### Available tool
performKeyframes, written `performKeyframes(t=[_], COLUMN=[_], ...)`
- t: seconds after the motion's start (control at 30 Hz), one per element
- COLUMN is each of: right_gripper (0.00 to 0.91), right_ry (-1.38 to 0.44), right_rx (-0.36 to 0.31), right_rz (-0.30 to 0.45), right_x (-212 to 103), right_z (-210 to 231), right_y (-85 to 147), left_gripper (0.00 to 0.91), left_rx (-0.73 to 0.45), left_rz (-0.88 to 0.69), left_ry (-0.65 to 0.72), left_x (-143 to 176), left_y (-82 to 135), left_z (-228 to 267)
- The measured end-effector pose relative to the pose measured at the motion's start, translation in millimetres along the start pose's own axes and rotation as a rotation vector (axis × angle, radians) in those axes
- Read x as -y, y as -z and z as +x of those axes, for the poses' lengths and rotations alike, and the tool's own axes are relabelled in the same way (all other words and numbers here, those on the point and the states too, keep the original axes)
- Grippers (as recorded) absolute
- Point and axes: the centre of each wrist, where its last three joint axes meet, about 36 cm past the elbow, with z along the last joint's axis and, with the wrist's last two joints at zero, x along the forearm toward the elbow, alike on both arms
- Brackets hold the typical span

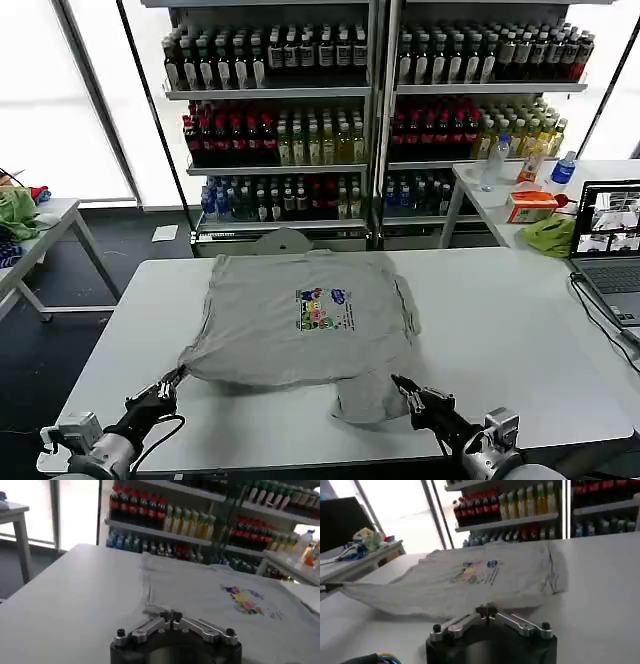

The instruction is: Fold and organize the clothes.

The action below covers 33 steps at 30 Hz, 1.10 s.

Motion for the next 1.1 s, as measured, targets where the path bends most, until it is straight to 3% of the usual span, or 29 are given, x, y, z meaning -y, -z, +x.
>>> performKeyframes(t=[0.33, 0.63, 0.67, 0.7, 0.73, 1.1], right_gripper=[0.0, 0.0, 0.081, 0.796, 0.907, 0.907], right_ry=[-0.043, -0.093, -0.096, -0.098, -0.097, -0.08], right_rx=[0.085, 0.118, 0.116, 0.112, 0.106, -0.054], right_rz=[0.014, 0.025, 0.026, 0.028, 0.031, 0.05], right_x=[7, 29, 31, 33, 34, 34], right_z=[-35, -67, -69, -70, -70, -26], right_y=[14, 23, 23, 24, 24, 20], left_gripper=[0.0, 0.0, 0.01, 0.0, 0.01, 0.01], left_rx=[0.015, 0.016, 0.015, 0.014, 0.014, 0.011], left_rz=[-0.043, -0.073, -0.076, -0.079, -0.08, -0.085], left_ry=[-0.049, -0.056, -0.054, -0.052, -0.052, -0.057], left_x=[-5, -13, -15, -16, -17, -14], left_y=[20, 38, 40, 41, 42, 43], left_z=[-42, -86, -89, -92, -94, -92])
